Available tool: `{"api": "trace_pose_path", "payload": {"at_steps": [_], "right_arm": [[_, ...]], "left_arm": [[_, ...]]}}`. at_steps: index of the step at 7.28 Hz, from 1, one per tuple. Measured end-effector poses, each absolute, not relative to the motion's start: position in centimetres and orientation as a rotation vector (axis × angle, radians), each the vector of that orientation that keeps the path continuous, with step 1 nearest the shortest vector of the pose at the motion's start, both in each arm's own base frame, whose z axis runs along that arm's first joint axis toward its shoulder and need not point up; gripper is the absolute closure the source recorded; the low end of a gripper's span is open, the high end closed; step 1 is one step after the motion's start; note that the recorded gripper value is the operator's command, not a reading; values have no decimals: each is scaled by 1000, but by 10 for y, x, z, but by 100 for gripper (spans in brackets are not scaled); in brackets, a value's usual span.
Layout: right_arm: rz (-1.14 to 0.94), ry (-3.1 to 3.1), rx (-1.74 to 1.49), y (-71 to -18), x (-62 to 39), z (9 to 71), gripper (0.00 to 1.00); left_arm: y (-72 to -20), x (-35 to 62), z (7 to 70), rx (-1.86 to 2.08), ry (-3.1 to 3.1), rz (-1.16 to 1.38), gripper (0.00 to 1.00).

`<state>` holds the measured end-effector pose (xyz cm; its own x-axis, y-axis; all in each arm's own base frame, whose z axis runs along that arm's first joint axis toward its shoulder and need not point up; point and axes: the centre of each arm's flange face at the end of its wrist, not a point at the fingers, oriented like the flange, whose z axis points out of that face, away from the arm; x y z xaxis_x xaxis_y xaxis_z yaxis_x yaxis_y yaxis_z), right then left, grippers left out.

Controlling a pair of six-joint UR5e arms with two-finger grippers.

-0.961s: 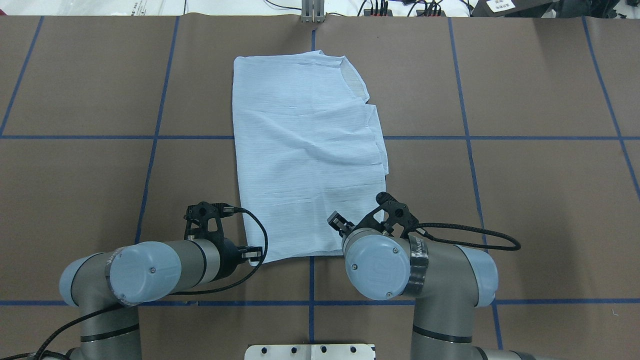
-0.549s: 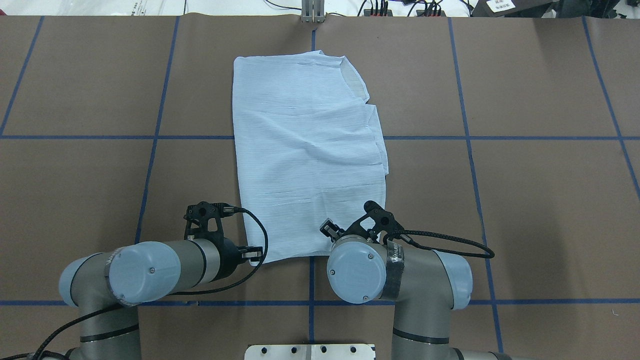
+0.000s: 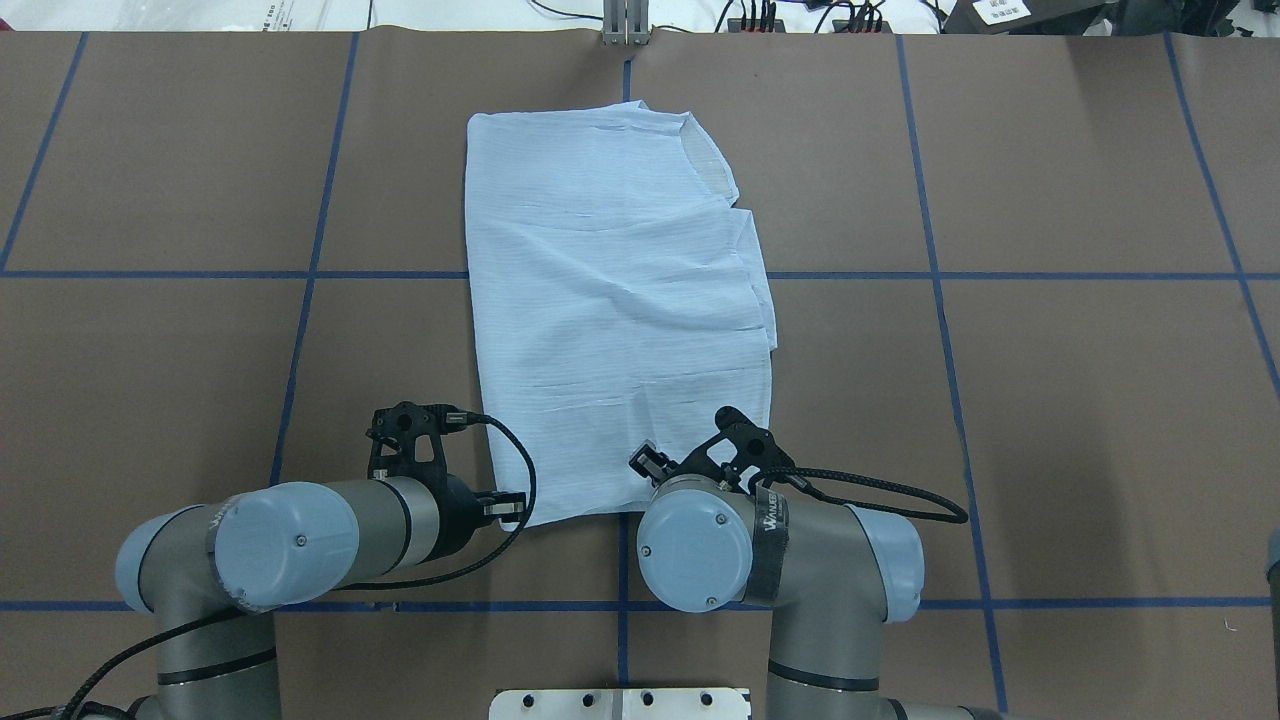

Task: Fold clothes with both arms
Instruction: 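Position both grippers at the shirt's near corners and grasp them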

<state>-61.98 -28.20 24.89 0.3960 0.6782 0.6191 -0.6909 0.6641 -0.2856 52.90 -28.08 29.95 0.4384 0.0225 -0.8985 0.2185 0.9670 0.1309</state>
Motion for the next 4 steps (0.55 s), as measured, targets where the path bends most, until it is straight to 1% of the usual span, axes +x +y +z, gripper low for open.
{"api": "trace_pose_path", "payload": {"at_steps": [1, 2, 3, 4], "right_arm": [[874, -774, 16, -282, -624, 248, 27], [879, -775, 15, -282, -626, 247, 67], [893, -779, 15, -283, -627, 246, 100], [913, -786, 15, -284, -627, 245, 100]], "left_arm": [[-281, 529, 299, 242, 1114, -123, 100], [-281, 528, 299, 243, 1115, -122, 100], [-281, 527, 298, 244, 1117, -122, 100], [-281, 527, 297, 245, 1119, -121, 100]]}}
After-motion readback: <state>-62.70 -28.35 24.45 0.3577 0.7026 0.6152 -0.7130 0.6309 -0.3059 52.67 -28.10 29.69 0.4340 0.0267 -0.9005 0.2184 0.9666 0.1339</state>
